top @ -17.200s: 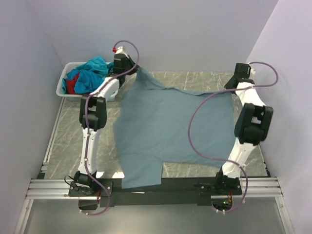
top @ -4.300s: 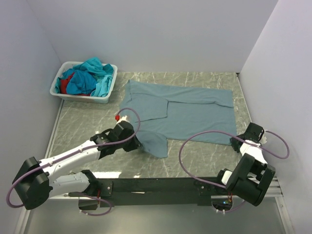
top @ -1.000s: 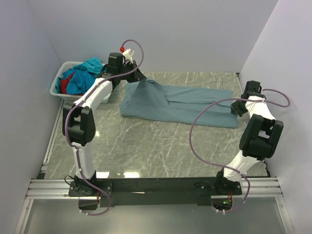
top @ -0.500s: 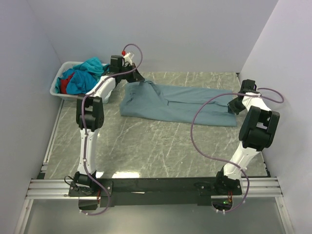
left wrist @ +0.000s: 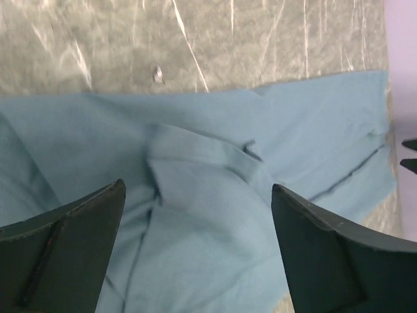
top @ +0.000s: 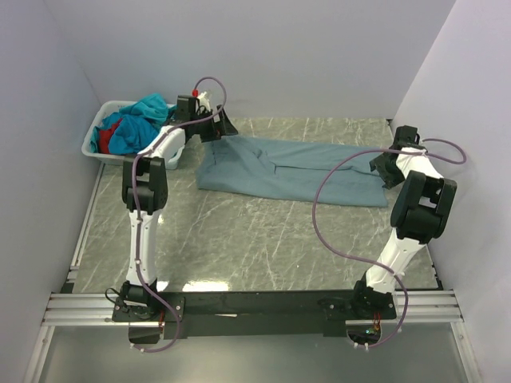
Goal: Fold and stack the t-shirts
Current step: Fold the tshirt
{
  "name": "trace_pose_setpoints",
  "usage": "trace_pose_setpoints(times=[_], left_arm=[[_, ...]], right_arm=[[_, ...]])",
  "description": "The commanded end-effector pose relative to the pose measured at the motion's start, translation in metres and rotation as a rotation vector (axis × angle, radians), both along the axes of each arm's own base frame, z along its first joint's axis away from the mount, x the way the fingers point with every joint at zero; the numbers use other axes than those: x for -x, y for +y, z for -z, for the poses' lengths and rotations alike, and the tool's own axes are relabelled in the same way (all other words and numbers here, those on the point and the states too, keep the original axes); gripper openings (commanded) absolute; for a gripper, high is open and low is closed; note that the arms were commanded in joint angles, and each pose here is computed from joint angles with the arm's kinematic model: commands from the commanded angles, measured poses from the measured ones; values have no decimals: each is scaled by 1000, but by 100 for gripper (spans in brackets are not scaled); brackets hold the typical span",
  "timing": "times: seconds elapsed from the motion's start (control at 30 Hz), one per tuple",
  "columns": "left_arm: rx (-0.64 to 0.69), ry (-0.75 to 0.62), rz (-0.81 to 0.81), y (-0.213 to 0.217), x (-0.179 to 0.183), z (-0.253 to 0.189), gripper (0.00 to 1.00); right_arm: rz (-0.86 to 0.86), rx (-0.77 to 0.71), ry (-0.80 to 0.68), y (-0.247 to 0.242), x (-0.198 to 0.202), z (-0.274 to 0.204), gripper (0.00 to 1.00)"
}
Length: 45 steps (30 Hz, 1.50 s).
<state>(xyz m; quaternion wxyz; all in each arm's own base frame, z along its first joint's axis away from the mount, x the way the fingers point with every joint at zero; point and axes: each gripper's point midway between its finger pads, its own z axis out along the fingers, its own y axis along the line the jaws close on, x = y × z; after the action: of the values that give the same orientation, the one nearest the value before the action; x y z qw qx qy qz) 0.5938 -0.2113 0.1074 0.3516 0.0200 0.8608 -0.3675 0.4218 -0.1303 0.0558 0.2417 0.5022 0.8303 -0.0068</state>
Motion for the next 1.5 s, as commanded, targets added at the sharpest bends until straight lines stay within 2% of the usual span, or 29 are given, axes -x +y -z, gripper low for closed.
trace_pose_setpoints(times=[0.0,0.03,0.07,0.1,0.23,0.37,0.53,0.67,0.73,1.03,1.33,1.47], left_arm=[[48,-111,-8,-4,8,-75,99],[65,-142,-2,-5,12,-92,99],[78,-117,-8,-5,18,-89,99],[79,-118,-13,-7,21,-92,99],[61,-132,-29,-14,45,-106,99],[98,-55,13,-36,78,-80,99],[120,86,34,-47,102,-38,99],[118,186,24,-45,123,-4,99],[124,188,24,-46,131,-1,99],[-8,386,-70,-16,193,80,100],[-85,461,-175,15,248,89,99],[-87,445,-191,20,264,73,99]], right_arm=[[-24,103,-73,-6,-13,-44,75],[-44,118,-72,-4,-12,-48,76],[-53,135,-79,-3,-11,-57,77],[-62,142,-74,-1,-8,-58,87],[-145,167,-69,15,0,-62,89],[-269,126,-69,53,-3,-48,90],[-411,47,-44,97,-13,-24,91],[-460,7,29,113,-9,5,91],[-477,-20,48,119,-3,14,91],[-488,-51,157,124,61,44,91],[-468,-88,276,135,147,62,91],[-512,-40,242,143,158,43,91]])
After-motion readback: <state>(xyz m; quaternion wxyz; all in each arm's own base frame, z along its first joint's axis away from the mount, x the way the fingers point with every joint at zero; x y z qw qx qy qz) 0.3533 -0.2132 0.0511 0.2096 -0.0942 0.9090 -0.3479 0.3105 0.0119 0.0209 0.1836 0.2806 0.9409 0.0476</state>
